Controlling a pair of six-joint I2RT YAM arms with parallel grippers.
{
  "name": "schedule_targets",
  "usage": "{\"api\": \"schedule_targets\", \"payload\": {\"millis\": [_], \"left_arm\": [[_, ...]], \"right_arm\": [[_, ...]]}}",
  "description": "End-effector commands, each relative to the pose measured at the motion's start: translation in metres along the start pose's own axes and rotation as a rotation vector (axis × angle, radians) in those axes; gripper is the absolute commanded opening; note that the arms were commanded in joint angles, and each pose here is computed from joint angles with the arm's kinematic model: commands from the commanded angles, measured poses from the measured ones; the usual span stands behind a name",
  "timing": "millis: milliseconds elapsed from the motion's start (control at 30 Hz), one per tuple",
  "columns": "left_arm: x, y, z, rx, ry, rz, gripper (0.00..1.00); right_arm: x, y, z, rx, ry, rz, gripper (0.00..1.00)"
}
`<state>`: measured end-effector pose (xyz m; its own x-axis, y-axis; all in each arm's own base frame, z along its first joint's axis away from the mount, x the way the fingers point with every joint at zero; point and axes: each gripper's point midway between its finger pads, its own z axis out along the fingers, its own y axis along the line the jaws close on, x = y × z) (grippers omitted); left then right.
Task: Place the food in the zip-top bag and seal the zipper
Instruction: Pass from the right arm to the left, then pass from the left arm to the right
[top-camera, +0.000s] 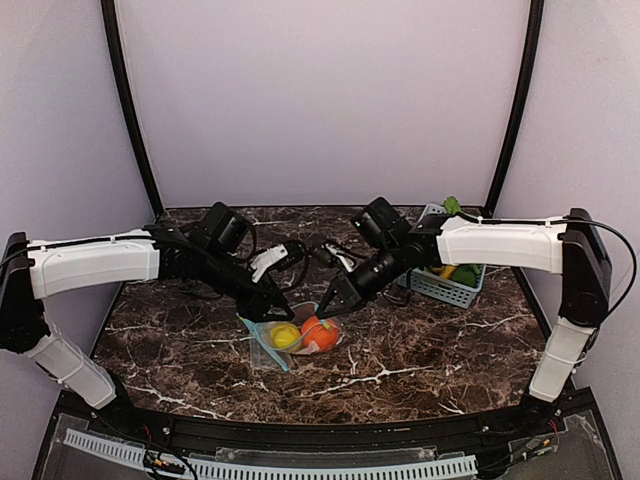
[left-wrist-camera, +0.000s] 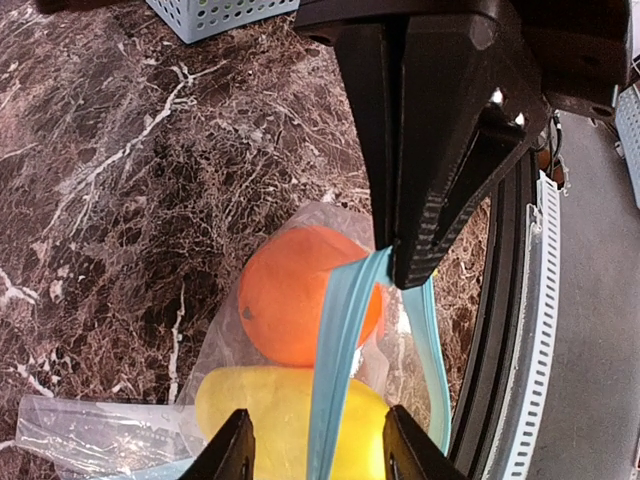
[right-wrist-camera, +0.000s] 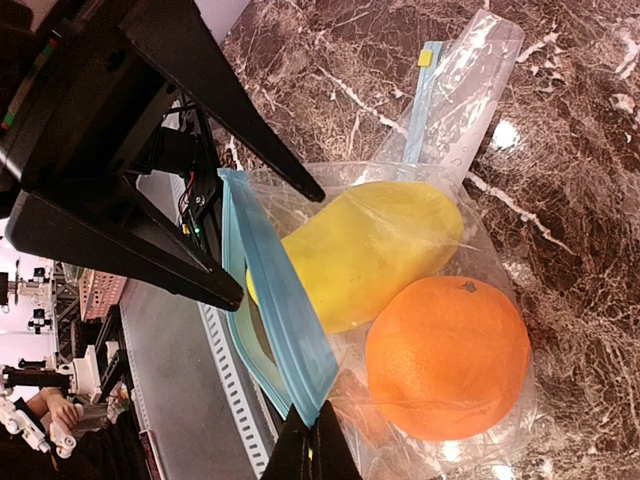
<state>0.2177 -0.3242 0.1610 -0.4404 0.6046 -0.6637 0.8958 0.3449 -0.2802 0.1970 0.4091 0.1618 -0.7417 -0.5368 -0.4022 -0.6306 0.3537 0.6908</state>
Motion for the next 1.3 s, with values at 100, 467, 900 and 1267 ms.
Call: {"api": "schedule_targets", "payload": {"millis": [100, 467, 900, 1267], "left_arm": [[0.009, -0.008, 0.012, 0.046, 0.048, -0.009, 0.35], [0.016, 0.005, 0.020, -0.008, 0.085, -0.043, 0.01], [0.021, 0.031, 0.027, 0.048, 0.108, -0.213, 0.01], [0.020, 0.038, 0.027, 0.064, 0.100, -0.251, 0.01]], "right_arm": [[-0.005, 0.009, -0.011, -0.036, -0.037, -0.046, 0.00], [-0.017, -0.010, -0.036, 0.142, -0.165, -0.062, 0.40], [0.013, -0.010, -0.050, 0.285, -0.356, -0.289, 0.54], [0.025, -0.031, -0.013, 0.460, -0.323, -0.385, 0.45]]}}
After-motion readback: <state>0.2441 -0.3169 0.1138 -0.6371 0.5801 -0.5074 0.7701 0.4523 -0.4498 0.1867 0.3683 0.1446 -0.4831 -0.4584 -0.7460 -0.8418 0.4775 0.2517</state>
